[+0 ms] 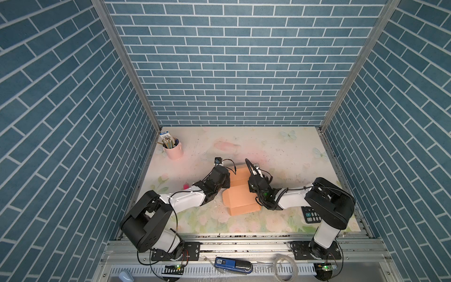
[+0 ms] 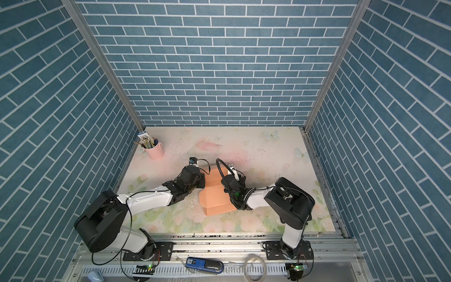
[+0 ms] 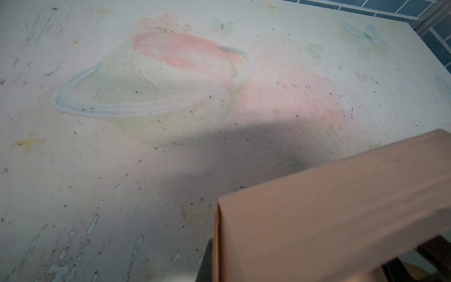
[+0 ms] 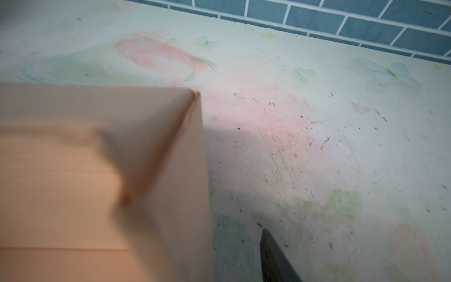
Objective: Assemble paper box
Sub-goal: Fold the bottom flaps of a flat cardboard box at the center of the table.
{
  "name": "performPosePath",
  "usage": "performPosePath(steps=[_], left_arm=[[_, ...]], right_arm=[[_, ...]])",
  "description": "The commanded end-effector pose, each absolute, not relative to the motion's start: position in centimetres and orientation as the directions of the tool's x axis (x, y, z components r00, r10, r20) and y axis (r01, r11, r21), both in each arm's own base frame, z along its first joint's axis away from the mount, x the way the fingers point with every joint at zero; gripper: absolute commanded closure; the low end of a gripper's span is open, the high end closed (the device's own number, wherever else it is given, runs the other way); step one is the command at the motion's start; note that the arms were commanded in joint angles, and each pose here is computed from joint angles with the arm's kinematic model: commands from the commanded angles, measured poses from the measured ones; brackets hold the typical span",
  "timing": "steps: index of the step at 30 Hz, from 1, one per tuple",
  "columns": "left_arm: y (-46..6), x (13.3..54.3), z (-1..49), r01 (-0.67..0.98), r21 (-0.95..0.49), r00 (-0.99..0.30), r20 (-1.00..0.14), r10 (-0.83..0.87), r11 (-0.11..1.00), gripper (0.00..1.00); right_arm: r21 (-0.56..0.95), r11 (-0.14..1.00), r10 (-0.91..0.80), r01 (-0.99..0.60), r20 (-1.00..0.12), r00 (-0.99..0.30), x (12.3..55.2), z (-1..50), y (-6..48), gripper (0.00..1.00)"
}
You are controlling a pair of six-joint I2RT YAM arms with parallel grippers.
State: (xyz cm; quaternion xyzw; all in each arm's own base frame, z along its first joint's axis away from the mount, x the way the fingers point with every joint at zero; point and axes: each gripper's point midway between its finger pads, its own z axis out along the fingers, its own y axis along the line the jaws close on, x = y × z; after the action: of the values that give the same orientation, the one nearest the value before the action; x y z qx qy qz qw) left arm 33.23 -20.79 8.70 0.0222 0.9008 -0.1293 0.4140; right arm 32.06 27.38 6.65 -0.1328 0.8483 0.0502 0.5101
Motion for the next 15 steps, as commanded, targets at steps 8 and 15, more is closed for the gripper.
performPosePath(steps=[8, 15], left_arm=[[-21.0, 33.8, 10.2, 0.144, -0.200, -0.666, -0.744, -0.054, 0.969, 1.00], [-21.1, 33.5, 9.9, 0.146, -0.188, -0.682, -0.731, -0.039, 0.971, 1.00]], right_arm=[[0.092, 0.917, -0.073, -0.389, -0.918, -0.389, 28.7, 12.8, 25.8, 0.53], [0.101, 0.868, -0.101, -0.487, -0.923, -0.371, 27.7, 13.9, 27.1, 0.53]])
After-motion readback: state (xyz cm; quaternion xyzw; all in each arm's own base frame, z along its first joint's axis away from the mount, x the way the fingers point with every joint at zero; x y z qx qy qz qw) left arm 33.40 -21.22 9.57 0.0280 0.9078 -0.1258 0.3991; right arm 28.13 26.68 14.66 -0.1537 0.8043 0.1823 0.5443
